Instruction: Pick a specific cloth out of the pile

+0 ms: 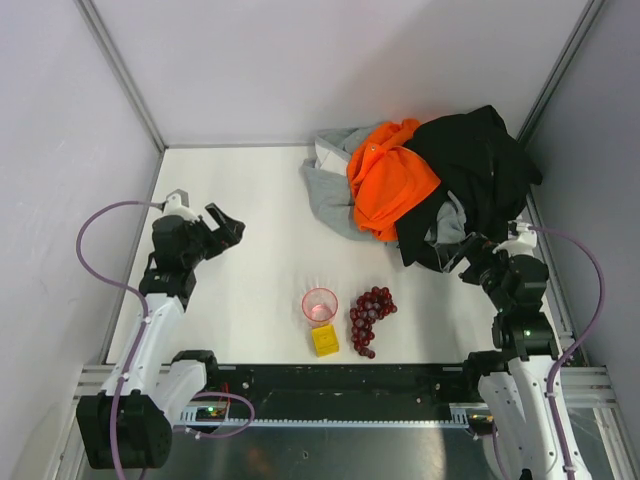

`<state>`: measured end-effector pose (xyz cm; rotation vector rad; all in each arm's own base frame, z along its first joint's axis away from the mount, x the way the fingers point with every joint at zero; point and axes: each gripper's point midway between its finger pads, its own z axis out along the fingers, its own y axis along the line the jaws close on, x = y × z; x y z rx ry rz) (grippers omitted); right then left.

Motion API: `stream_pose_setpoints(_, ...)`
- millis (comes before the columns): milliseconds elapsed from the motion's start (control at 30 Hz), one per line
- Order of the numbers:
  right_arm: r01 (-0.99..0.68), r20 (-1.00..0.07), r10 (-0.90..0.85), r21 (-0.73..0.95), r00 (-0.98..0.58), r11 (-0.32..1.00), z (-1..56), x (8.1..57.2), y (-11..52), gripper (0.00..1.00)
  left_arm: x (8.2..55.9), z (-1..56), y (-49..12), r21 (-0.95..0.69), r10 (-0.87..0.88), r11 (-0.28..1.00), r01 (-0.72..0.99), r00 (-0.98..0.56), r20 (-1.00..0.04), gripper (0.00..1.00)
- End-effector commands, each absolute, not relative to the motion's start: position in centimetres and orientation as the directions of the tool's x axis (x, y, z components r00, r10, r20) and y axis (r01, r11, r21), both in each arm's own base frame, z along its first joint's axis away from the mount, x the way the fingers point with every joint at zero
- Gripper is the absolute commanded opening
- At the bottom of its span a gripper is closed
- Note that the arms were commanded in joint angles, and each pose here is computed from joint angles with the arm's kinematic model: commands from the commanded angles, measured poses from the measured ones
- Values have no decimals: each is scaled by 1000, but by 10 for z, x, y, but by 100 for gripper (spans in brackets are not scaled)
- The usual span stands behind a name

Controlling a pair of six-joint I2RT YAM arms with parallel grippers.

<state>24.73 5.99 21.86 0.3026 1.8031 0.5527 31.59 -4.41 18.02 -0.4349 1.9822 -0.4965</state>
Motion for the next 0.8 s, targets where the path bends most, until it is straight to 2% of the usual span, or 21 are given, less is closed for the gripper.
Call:
stream_pose_setpoints(0,-126,-831,453,512,-323,850,229,250,70,99,320,214,-42,-532,-514,845,-56,-361,-778,100)
stream_pose_setpoints(100,-65,-841,465,500,-277,864,235,258,56,99,323,216,-46,-564,-541,824,-57,-374,-753,100)
stream_pose_setpoints(233,-112,-898,388,416,-205,903,250,256,49,99,324,221,-67,-604,-526,796,39,-450,-722,100)
stream_pose_setpoints(367,-80,-881,439,457,-175,886,254,259,38,99,330,217,-84,-644,-511,757,110,-516,-688,100)
stream_pose_setpoints(600,1,-831,480,499,-281,866,226,261,35,99,339,225,-105,-676,-459,702,223,-585,-669,100)
stream_pose_setpoints(767,98,-771,493,500,-402,861,191,256,32,99,331,226,-98,-590,-375,778,216,-594,-712,100)
